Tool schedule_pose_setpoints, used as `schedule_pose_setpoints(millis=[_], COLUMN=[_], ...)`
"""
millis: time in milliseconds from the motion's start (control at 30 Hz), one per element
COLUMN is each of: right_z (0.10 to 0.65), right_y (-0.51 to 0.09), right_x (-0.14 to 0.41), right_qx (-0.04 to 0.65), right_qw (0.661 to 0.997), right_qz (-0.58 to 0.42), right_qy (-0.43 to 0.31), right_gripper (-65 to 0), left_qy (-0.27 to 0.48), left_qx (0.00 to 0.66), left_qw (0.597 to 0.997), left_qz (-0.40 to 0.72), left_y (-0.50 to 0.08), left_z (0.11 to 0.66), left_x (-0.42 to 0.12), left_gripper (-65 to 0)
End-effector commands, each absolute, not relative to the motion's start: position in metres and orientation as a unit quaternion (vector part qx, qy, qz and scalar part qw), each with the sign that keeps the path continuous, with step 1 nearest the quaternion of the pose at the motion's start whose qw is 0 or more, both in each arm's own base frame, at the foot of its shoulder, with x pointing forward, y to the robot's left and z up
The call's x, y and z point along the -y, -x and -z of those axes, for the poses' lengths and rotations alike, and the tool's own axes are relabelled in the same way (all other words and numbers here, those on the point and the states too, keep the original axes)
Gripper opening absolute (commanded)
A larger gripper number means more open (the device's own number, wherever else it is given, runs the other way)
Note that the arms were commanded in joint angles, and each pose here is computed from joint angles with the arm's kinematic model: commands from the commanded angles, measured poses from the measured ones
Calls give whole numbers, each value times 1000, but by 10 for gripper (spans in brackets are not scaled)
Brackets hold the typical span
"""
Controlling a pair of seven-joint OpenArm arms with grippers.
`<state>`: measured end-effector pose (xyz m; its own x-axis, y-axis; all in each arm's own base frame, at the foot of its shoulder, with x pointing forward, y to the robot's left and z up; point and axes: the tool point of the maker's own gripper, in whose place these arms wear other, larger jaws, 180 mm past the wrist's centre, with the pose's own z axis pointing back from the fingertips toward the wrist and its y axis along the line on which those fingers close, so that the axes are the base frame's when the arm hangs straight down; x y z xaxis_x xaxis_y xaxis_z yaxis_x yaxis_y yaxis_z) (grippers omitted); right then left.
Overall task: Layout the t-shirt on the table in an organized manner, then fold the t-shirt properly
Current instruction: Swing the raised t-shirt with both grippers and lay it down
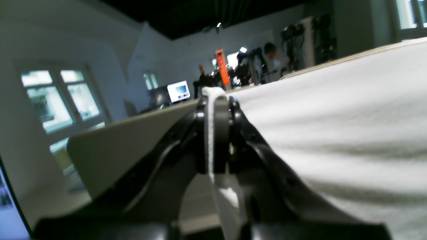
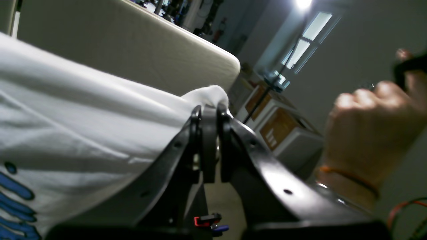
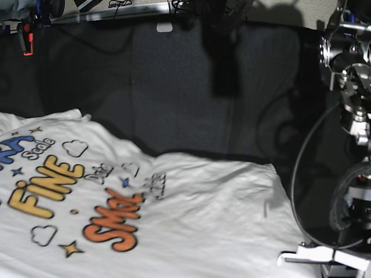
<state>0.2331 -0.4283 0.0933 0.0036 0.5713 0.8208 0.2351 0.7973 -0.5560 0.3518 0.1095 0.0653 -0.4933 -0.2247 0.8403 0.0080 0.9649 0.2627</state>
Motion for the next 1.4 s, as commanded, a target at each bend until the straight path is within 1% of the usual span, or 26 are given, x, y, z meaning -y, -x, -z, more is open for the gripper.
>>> schedule_pose_setpoints(millis=[0,200,267,367,467,567,667,800,933,1067,1167,1300,1367], right_z=[-115,-137,-145,-159,-175,-189,-198,-202,-203,-206,-217,-235,-233], right_y=[-230,-230,-230,-230,-229,-228,-229,-229,-228,-228,-228,-228,-228], right_x=[427,420,416,411,409,405,403,419,441,452,454,454,459], right_qx=[702,697,695,688,675,665,661,663,676,676,669,662,662], right_qw=[627,617,613,606,597,588,585,596,607,614,617,618,623], right_qz=[-135,-158,-167,-181,-191,-201,-205,-185,-144,-131,-131,-131,-125], right_qy=[308,329,337,356,389,414,423,414,393,386,394,404,397], right_gripper=[-650,-650,-650,-650,-650,-650,-650,-650,-650,-650,-650,-650,-650], left_qy=[-74,-54,-45,-30,-34,-35,-35,-35,-56,-51,-43,-29,-31], left_qx=[870,855,854,863,872,876,880,882,888,893,888,869,856], left_qw=[475,503,506,490,472,464,455,453,435,420,433,474,495], left_qz=[114,111,110,116,128,128,128,128,139,151,148,141,142], left_y=[-349,-388,-396,-396,-391,-389,-387,-386,-382,-383,-399,-429,-441], left_z=[-81,-83,-88,-108,-123,-129,-134,-135,-143,-162,-169,-160,-149], left_x=[-113,-116,-116,-111,-108,-108,-108,-107,-107,-103,-106,-112,-114], left_gripper=[-650,-650,-650,-650,-650,-650,-650,-650,-650,-650,-650,-650,-650])
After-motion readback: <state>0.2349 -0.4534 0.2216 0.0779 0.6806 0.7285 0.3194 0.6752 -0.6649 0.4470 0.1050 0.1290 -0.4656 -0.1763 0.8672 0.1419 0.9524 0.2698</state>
